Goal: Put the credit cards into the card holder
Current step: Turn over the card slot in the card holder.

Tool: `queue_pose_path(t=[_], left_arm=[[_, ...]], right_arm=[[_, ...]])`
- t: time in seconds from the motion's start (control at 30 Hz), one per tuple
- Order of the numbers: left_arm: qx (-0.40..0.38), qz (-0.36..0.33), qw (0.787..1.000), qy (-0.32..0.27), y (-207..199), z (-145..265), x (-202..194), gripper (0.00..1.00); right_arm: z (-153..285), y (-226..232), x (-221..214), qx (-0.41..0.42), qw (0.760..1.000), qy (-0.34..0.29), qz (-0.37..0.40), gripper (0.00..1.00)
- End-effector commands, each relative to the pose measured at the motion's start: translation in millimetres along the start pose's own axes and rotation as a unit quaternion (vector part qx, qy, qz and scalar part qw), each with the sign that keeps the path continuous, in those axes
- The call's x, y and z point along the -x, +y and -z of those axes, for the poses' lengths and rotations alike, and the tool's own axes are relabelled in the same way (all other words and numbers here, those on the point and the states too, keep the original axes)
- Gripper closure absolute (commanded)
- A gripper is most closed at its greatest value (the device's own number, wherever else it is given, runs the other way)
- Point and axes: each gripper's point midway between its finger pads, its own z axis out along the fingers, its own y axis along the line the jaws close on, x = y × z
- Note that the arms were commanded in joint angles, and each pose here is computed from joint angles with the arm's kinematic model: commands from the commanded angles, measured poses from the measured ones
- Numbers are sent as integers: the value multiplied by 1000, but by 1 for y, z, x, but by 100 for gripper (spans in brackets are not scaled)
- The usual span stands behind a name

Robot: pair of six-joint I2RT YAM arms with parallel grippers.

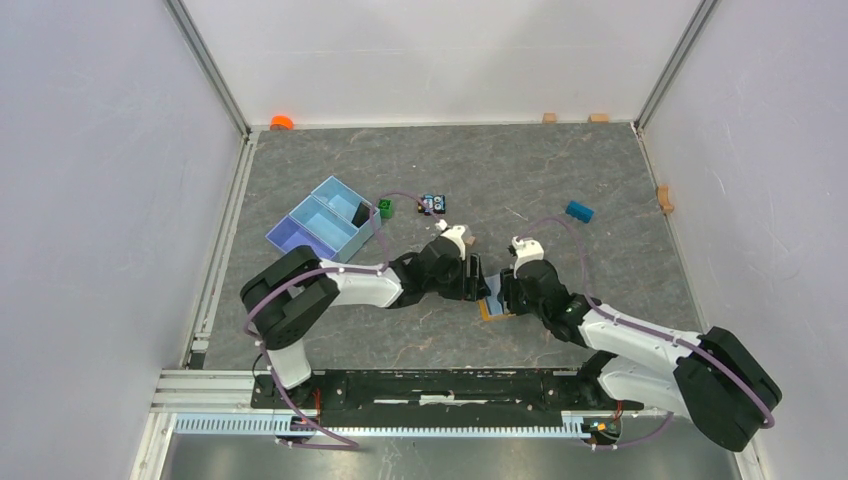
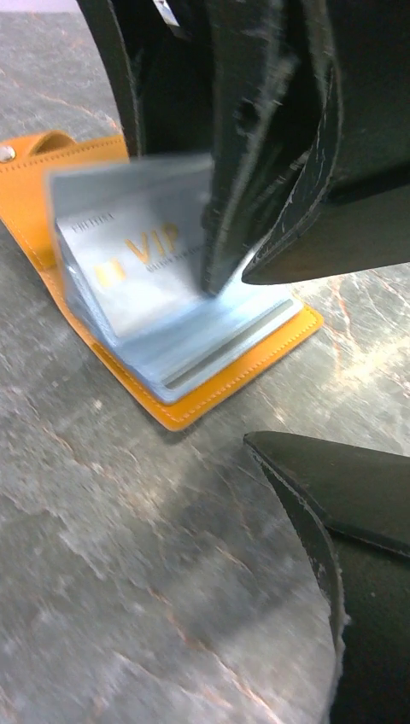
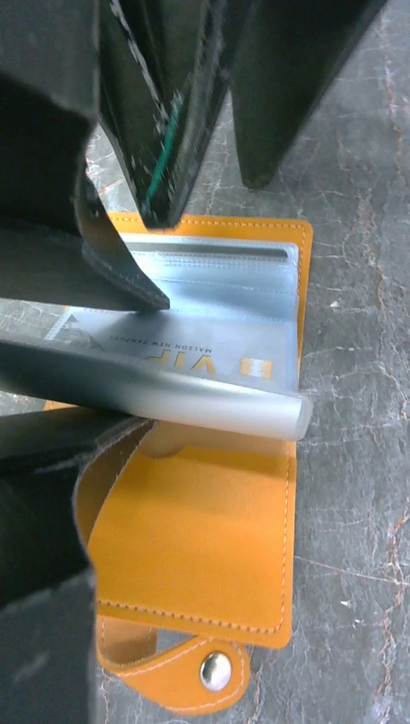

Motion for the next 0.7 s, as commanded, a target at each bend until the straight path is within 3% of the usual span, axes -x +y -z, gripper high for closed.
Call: queue_pose_path(t=[0.0,0.17,0.5,0.67], left_arm=[[79,17,996,33,40,21,-29,28],[96,44,994,22,54,42,-35,24],[11,120,992,23,42,61,-46,24],[-9,158,987,33,50,58,-57,25]], right_arm=[[-1,-6,-18,-15,999,37,-6,59],[1,8,-31,28,997,62,-35,68],[13,65,-31,192,965,60,-171,69],[15,71,-30,208,956,57,-199,70]])
